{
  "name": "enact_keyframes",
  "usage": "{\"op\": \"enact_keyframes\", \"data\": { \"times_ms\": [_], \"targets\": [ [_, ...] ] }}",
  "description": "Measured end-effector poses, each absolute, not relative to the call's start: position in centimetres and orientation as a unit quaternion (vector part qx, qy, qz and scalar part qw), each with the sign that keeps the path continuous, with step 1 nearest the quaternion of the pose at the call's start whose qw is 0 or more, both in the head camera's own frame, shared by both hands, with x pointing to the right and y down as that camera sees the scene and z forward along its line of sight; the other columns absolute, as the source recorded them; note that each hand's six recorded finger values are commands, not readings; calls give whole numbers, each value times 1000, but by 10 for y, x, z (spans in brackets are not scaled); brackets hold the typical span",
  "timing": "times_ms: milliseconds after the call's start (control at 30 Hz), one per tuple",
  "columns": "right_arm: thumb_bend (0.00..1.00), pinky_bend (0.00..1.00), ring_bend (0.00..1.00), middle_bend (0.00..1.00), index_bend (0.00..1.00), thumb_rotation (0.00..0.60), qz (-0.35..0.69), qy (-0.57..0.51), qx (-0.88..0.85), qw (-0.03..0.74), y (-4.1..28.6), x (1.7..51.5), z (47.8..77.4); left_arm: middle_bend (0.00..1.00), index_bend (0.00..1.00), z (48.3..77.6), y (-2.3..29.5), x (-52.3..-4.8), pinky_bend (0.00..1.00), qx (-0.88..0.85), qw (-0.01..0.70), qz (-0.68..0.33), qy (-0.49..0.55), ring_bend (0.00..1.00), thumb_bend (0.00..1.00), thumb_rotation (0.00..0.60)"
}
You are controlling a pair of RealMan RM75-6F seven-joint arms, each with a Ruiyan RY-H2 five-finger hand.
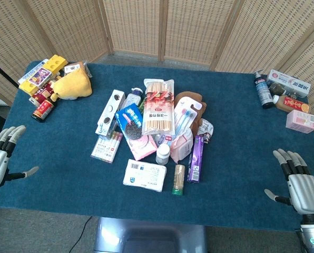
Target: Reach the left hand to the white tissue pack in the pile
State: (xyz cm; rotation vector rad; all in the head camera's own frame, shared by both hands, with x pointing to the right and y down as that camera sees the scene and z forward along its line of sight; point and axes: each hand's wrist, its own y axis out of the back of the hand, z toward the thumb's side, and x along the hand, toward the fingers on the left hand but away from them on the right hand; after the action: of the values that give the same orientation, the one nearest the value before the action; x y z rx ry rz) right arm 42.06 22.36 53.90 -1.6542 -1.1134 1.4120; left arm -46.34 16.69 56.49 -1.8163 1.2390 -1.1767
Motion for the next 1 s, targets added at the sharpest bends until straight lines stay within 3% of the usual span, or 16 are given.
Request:
{"op": "enact_keyframes", "data": {
  "times_ms": [400,767,1000],
  "targets": [
    [0,0,0,0,0,600,540,-438,-633,342,221,423,534,0,0,577,168,-431,0,-733,309,-429,429,0,0,600],
    [0,0,0,0,0,600,531,-449,-633,339,218,425,526,0,0,607,160,-312,0,-835,301,-375,268,0,0,600],
    [0,0,0,0,0,600,528,-450,-637,336,218,425,525,0,0,622,170,-252,0,-846,338,-369,183,0,0,600]
  ]
}}
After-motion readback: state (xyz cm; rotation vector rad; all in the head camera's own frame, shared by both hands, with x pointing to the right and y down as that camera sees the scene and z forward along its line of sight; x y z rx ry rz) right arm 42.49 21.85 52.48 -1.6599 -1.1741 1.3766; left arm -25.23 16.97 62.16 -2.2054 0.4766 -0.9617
